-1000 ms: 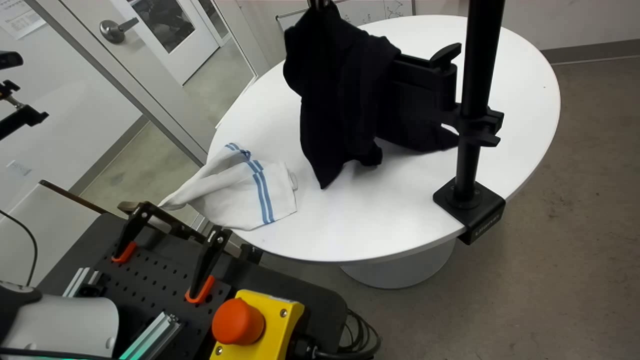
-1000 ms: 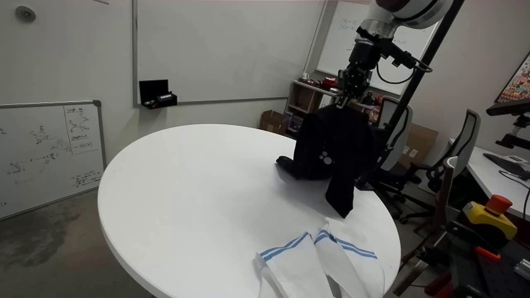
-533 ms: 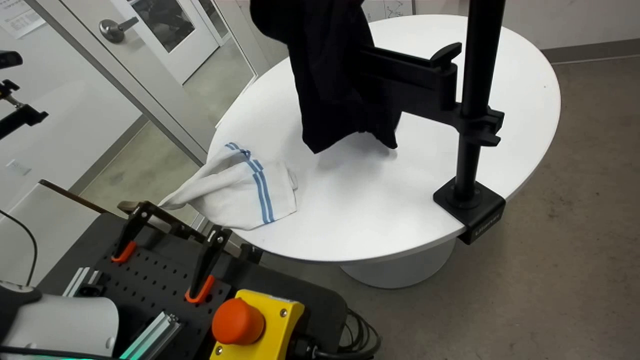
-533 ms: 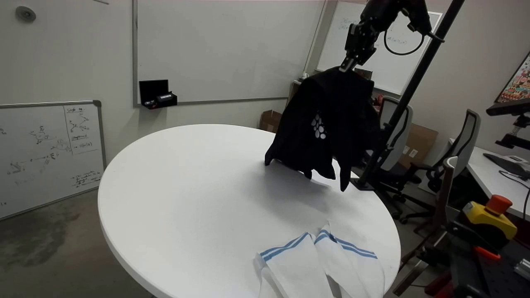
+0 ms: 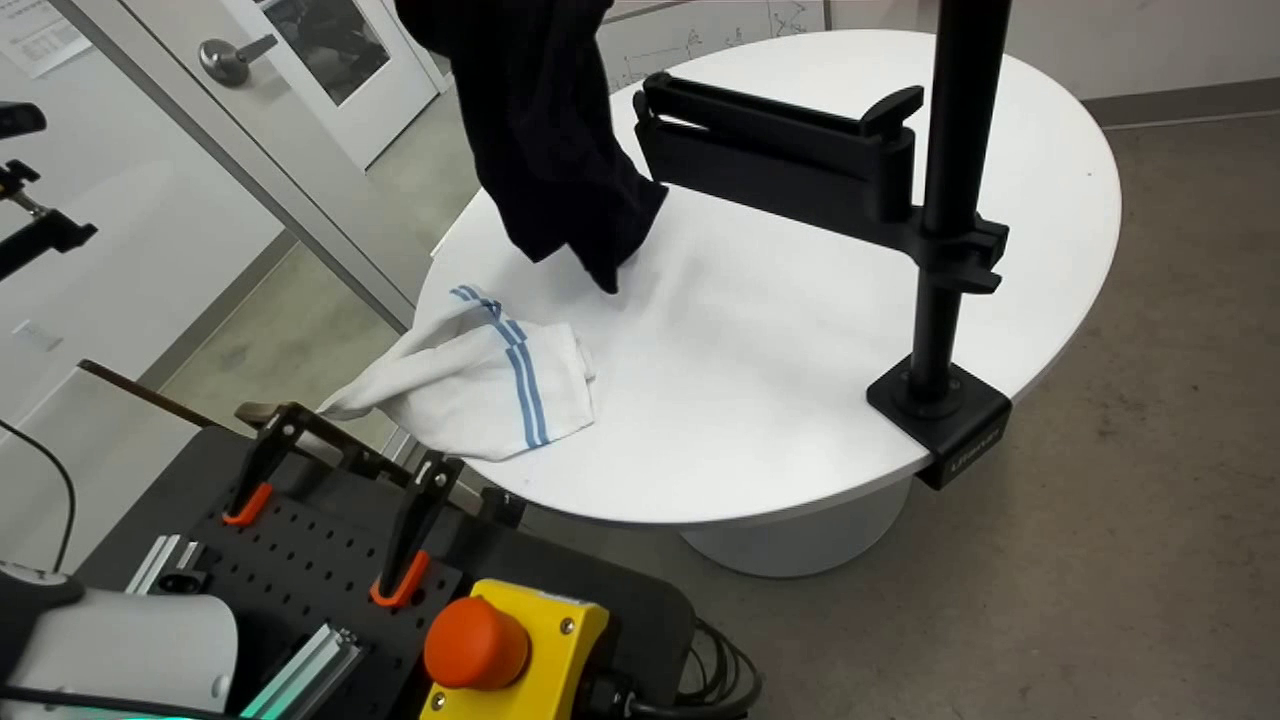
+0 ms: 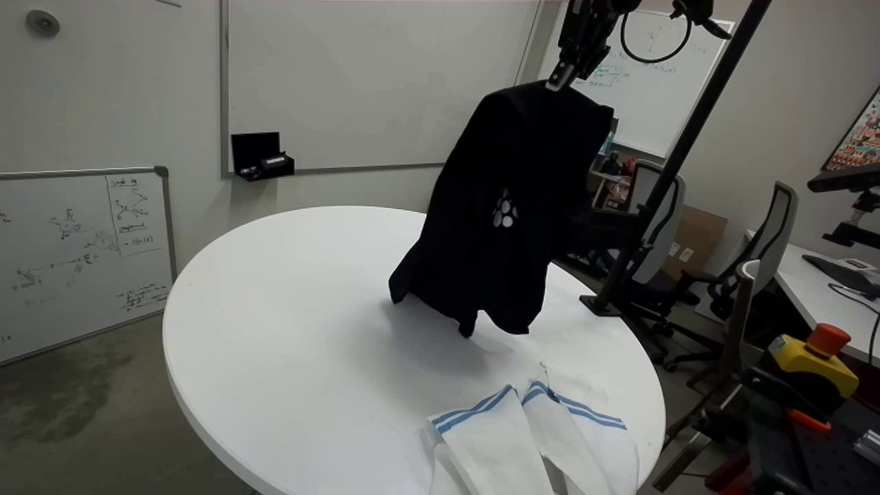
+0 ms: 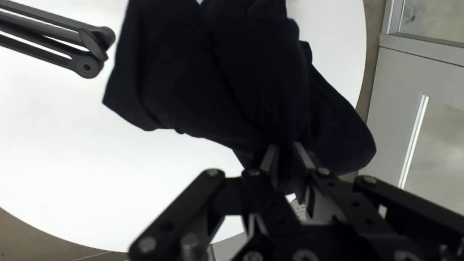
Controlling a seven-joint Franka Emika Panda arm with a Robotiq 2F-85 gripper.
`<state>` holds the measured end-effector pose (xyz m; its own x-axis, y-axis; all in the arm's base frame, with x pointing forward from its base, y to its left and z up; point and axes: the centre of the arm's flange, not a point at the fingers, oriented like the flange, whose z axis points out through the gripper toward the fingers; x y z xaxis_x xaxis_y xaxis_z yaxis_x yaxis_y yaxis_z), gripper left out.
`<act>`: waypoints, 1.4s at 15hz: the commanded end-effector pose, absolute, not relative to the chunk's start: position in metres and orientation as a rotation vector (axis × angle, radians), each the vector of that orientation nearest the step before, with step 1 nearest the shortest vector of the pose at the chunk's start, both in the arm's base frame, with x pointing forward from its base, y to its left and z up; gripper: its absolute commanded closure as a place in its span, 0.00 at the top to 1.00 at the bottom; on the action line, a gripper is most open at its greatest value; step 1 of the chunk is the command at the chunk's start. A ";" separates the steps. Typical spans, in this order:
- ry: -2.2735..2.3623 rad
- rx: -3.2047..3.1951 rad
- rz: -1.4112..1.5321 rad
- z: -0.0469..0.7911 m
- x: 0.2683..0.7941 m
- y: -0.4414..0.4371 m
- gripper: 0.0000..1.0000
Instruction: Drop the black t-shirt from the stand onto the table
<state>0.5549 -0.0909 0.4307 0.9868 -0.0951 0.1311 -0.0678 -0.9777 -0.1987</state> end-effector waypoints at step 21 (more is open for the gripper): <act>-0.164 -3.237 -0.052 0.279 0.585 -0.012 0.53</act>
<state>0.5879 -0.0173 0.2844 0.9953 0.0932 0.0267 0.0910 -0.9931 0.0741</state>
